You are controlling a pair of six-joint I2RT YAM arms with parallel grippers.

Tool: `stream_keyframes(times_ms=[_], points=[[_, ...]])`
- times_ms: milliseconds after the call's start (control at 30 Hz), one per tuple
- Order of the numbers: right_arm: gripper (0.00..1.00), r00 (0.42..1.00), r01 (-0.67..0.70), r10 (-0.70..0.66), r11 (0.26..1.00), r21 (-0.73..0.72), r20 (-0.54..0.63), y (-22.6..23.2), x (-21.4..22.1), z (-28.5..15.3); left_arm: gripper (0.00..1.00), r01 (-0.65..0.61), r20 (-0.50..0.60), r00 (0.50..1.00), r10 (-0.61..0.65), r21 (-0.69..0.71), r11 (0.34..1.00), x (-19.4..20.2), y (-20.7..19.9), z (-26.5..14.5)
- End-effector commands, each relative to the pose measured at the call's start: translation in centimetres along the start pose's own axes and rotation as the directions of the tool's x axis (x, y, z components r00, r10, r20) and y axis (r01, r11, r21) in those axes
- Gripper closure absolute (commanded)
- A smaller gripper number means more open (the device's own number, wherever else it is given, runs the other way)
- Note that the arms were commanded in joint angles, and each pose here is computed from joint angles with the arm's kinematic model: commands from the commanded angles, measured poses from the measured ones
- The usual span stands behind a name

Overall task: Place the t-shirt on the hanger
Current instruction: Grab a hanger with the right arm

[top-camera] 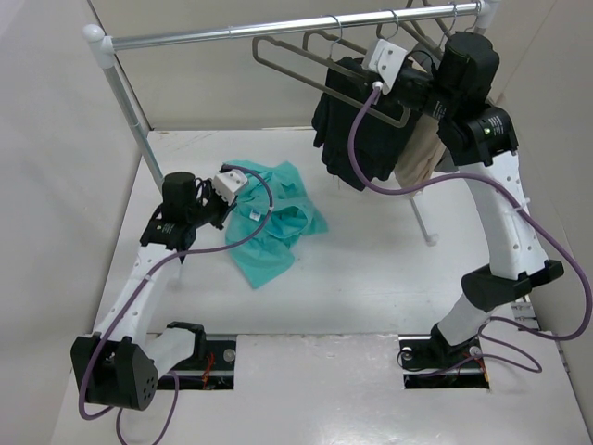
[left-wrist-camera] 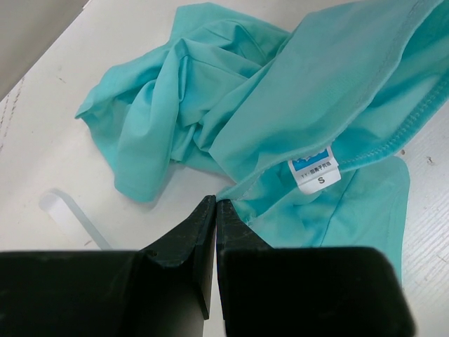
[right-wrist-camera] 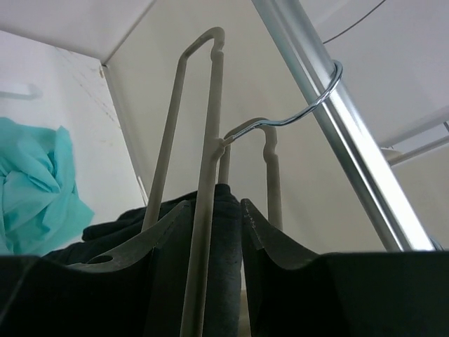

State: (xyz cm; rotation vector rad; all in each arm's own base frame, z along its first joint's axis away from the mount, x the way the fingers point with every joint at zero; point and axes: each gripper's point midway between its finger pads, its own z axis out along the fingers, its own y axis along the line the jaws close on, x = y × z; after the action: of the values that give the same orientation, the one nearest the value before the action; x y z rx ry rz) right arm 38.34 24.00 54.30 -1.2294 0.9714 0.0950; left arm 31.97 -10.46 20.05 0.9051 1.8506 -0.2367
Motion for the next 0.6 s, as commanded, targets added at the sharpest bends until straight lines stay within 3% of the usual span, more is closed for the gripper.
stream_keyframes(times_ms=[0,567], points=[[0.61,0.999,0.014,-0.015,1.000,0.023,0.049,-0.9,-1.9,-0.9,1.00,-0.015,0.059,0.998,0.016,-0.012,1.000,-1.4,0.0,-0.5],[0.61,0.990,-0.094,0.089,0.995,-0.046,-0.106,1.8,3.5,0.1,1.00,-0.020,0.051,0.998,0.021,-0.008,1.000,-0.8,-0.2,-0.2]])
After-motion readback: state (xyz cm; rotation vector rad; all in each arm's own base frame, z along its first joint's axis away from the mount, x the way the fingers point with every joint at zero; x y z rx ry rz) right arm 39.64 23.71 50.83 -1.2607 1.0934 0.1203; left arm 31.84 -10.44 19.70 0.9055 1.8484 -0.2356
